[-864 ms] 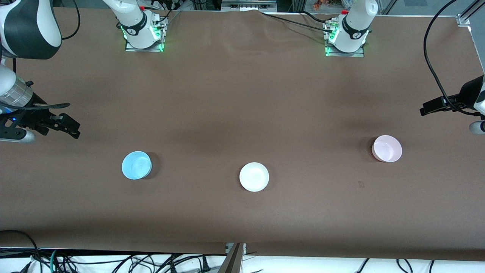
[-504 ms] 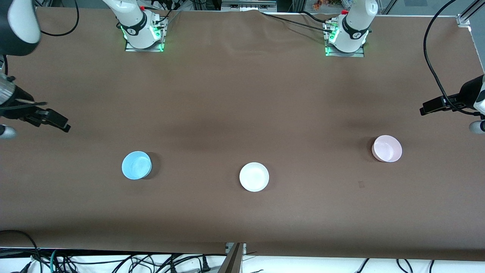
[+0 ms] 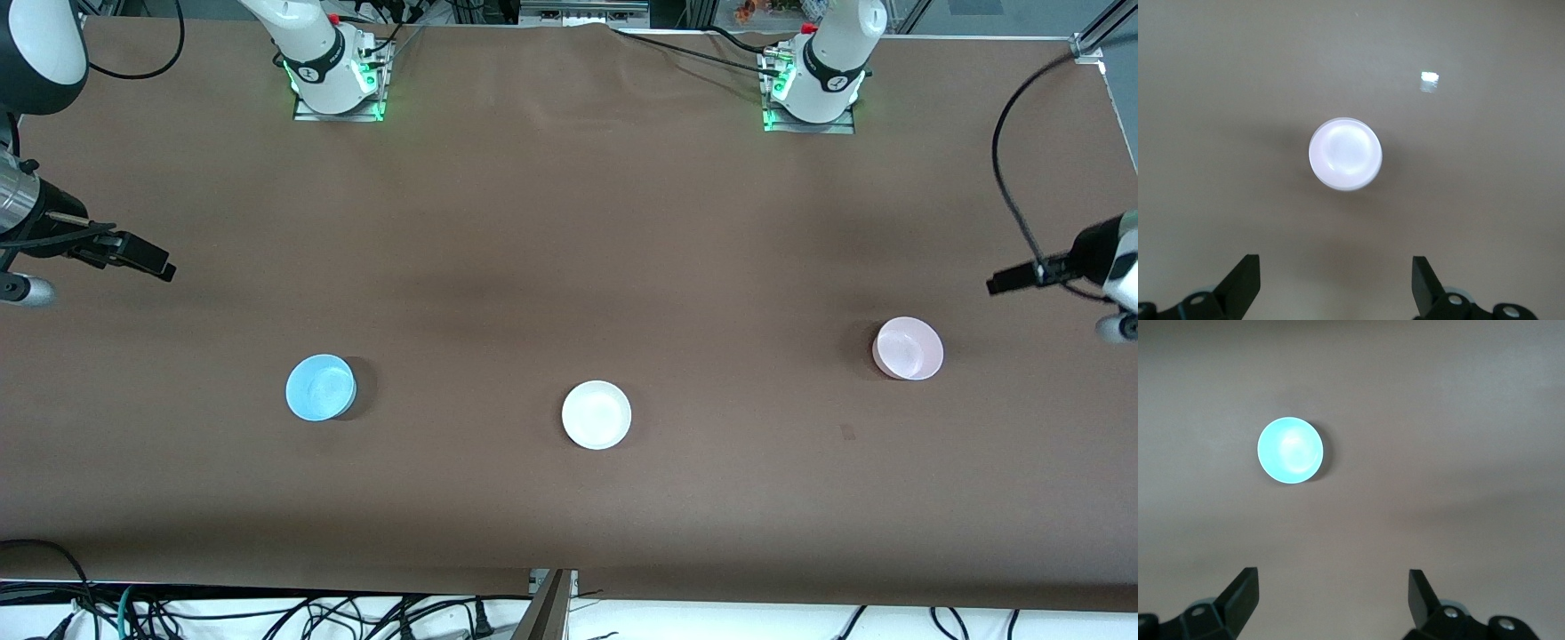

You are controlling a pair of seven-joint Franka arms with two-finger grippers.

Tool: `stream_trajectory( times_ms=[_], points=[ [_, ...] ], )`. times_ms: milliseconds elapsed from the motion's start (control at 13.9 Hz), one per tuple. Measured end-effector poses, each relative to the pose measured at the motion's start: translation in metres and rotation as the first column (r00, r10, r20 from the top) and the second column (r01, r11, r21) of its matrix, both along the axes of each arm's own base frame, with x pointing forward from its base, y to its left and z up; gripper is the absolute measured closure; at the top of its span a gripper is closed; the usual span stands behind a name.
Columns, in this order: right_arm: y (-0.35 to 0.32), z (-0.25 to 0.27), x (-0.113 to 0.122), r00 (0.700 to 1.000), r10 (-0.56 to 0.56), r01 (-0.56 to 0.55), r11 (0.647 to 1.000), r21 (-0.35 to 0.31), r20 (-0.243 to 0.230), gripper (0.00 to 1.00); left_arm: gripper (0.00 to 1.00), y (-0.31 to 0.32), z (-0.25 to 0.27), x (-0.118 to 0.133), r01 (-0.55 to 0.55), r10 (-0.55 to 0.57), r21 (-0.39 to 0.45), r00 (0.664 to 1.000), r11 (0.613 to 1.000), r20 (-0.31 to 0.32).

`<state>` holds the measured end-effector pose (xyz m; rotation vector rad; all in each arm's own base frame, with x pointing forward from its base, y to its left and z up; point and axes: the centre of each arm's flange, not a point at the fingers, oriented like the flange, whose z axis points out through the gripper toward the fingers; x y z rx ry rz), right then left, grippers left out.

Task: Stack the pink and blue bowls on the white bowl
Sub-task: 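Move the left gripper toward the pink bowl, then grasp the rim of the pink bowl with the left gripper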

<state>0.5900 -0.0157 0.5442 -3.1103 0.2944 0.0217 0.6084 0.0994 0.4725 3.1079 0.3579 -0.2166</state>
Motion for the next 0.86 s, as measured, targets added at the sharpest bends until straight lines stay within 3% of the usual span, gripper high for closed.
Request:
stream_trajectory(
  times_ms=[288, 576, 864],
  points=[
    [0.001, -0.009, -0.025, 1.0, 0.0, 0.0, 1.0, -0.001, -0.004, 0.01, 0.0, 0.029, -0.092, 0.005, 0.05, -0.05, 0.001, 0.999, 0.999, 0.007],
    [0.01, -0.011, -0.023, 1.0, 0.015, -0.015, 1.0, -0.001, 0.007, 0.01, 0.0, 0.057, -0.169, 0.016, 0.088, -0.089, 0.019, 0.995, 0.996, 0.048],
    [0.008, -0.011, -0.023, 1.0, 0.013, -0.013, 1.0, -0.002, 0.008, 0.01, 0.02, 0.061, -0.223, 0.004, 0.096, -0.097, 0.021, 0.994, 0.995, 0.056]
  ],
)
